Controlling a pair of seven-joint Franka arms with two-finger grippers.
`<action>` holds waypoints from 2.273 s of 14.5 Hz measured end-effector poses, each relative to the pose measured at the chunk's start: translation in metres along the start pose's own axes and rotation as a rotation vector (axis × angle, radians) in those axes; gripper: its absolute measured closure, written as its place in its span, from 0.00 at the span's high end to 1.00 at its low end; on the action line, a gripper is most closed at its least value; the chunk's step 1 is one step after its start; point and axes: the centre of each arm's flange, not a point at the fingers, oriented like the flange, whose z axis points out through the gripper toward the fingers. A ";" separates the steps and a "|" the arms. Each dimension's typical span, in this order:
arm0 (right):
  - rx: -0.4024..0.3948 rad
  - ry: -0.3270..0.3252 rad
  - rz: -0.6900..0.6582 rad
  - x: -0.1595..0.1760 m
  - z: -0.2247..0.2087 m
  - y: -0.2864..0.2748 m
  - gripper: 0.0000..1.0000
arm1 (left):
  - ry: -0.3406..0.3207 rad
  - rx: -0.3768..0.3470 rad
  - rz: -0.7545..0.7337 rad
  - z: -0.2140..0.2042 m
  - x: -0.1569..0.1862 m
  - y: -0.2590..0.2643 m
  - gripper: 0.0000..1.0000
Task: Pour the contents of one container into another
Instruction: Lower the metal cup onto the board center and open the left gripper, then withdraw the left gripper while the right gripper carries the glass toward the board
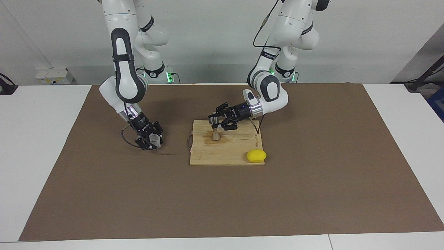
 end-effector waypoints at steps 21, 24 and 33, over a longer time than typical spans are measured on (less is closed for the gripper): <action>-0.087 -0.063 -0.010 -0.100 0.018 0.003 0.42 | -0.090 0.033 0.115 -0.167 0.004 -0.070 1.00; -0.091 -0.060 -0.035 -0.120 0.010 0.001 0.42 | -0.147 -0.027 0.163 -0.221 0.008 -0.090 1.00; -0.241 0.012 -0.244 -0.181 -0.001 0.022 0.42 | -0.442 -0.239 0.278 -0.417 0.049 -0.154 1.00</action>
